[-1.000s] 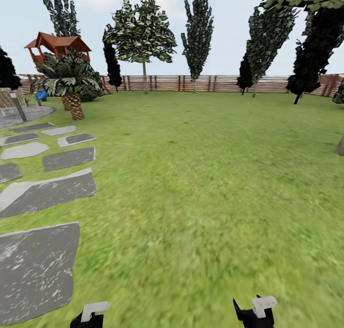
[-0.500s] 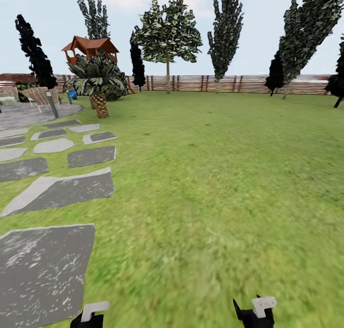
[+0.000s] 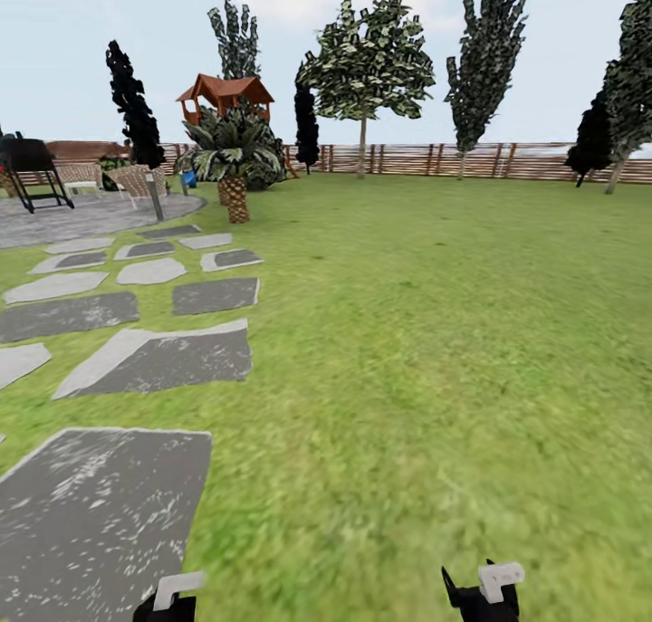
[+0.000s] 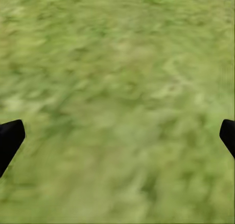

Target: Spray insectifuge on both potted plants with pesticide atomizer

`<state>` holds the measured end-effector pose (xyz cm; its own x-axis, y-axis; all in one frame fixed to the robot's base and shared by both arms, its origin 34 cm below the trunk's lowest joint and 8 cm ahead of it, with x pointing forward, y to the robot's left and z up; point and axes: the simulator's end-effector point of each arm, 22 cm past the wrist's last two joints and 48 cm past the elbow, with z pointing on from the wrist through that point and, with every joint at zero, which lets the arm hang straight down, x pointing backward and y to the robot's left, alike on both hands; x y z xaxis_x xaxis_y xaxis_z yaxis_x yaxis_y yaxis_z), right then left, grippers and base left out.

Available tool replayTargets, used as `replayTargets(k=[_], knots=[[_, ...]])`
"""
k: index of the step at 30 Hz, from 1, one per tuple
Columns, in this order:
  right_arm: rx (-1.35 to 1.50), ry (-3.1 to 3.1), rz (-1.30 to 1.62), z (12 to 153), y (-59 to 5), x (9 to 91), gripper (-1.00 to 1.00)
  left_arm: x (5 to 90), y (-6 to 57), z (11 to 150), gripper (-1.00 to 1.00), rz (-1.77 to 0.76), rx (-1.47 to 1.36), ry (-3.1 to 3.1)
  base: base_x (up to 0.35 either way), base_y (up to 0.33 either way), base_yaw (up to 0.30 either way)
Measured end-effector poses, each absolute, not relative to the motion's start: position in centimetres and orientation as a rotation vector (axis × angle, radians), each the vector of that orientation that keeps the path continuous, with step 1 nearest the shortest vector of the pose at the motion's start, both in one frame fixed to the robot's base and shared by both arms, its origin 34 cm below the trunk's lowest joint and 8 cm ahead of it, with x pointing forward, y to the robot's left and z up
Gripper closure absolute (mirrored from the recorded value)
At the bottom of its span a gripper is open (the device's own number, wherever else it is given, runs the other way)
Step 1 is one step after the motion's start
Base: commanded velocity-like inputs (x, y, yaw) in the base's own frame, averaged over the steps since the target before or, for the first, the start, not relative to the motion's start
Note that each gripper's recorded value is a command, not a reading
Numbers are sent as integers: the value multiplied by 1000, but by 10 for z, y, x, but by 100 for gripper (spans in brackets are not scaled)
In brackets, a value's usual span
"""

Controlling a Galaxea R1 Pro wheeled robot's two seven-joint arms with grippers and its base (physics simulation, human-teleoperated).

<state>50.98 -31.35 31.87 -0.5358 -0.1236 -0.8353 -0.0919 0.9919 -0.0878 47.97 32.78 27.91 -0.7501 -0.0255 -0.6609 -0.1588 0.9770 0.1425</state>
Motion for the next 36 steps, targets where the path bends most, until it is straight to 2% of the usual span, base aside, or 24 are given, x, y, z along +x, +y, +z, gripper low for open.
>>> replayTargets(k=[14, 36], knots=[[-150, 2136, -41, 320, -314, 511, -100, 481, 328, 281, 100, 246, -131, 2406, 280, 234, 266], [-150, 2147, -49, 318, -318, 507, -100, 481, 328, 281, 100, 245, -131, 2406, 301, 177, 10]])
